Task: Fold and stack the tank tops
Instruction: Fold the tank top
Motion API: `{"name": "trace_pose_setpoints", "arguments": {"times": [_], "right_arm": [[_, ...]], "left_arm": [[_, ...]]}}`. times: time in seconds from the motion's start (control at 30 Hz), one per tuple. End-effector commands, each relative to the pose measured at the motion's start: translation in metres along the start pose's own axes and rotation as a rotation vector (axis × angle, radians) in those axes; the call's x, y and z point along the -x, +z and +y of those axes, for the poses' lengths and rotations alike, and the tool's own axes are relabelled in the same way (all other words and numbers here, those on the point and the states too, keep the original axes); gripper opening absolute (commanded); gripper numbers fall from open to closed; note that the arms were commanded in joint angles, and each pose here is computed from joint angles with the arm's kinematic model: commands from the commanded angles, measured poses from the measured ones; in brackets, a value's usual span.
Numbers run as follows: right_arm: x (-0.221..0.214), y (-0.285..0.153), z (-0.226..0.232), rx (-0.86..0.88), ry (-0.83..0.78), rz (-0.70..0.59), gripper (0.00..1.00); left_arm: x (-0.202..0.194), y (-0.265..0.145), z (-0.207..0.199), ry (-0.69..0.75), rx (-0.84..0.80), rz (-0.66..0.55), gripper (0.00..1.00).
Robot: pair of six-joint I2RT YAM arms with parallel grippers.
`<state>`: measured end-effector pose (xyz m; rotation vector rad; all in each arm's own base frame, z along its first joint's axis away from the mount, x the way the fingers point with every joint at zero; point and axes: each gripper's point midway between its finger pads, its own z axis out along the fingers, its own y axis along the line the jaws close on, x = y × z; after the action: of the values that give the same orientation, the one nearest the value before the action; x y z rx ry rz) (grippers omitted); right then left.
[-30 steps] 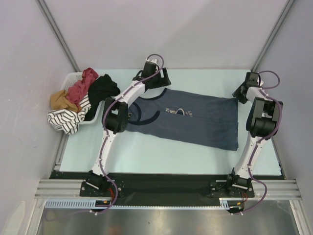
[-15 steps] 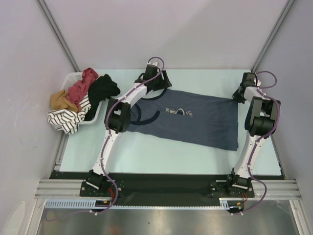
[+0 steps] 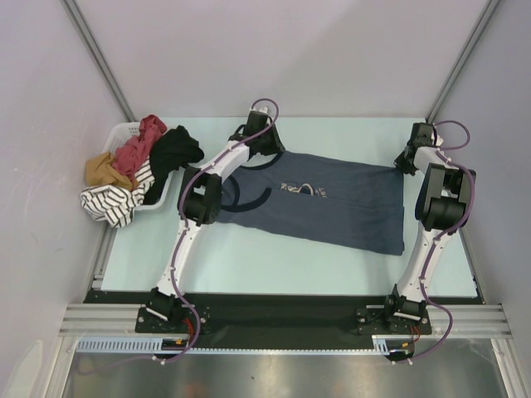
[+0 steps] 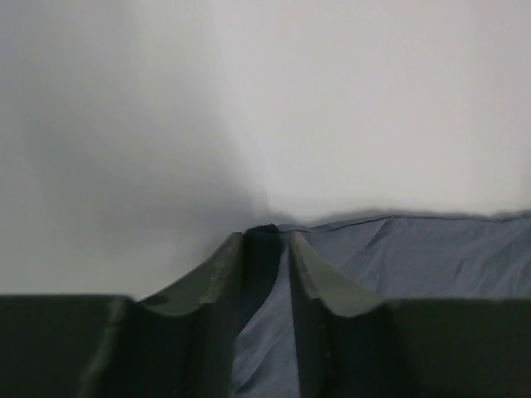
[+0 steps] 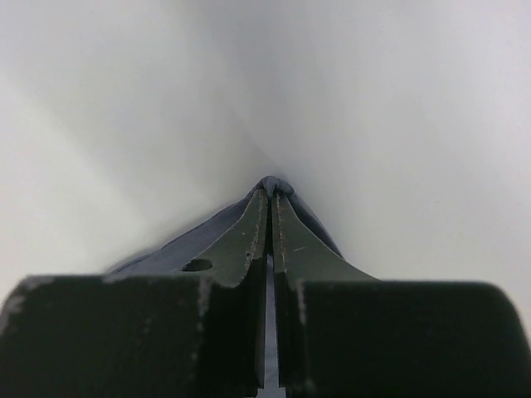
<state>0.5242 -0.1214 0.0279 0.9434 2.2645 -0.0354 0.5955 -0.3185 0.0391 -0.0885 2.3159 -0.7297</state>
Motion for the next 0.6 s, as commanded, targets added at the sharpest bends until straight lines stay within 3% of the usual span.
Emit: {"name": "trace_pose_setpoints", "arguments": {"times": [0.0, 0.03, 0.1, 0.27, 0.57], "right_arm": [[0.013, -0.007, 0.006, 0.011, 0.021, -0.044, 0.00], [0.013, -0.007, 0.008, 0.017, 0.024, -0.046, 0.00], [0.016, -0.008, 0.010, 0.024, 0.029, -0.048, 0.00], [0.024, -0.015, 0.009, 0.014, 0.035, -0.065, 0.00], [0.041, -0.044, 0.005, 0.008, 0.050, -0.107, 0.00]], "left_arm": [[0.014, -0.002, -0.012, 0.017, -0.016, -0.035, 0.26], [0.017, -0.003, -0.013, 0.020, -0.022, -0.043, 0.13], [0.031, -0.006, -0.017, 0.030, -0.038, -0.083, 0.00], [0.065, -0.026, -0.031, 0.057, -0.073, -0.192, 0.00], [0.081, -0.047, -0.049, 0.092, -0.135, -0.260, 0.00]]}}
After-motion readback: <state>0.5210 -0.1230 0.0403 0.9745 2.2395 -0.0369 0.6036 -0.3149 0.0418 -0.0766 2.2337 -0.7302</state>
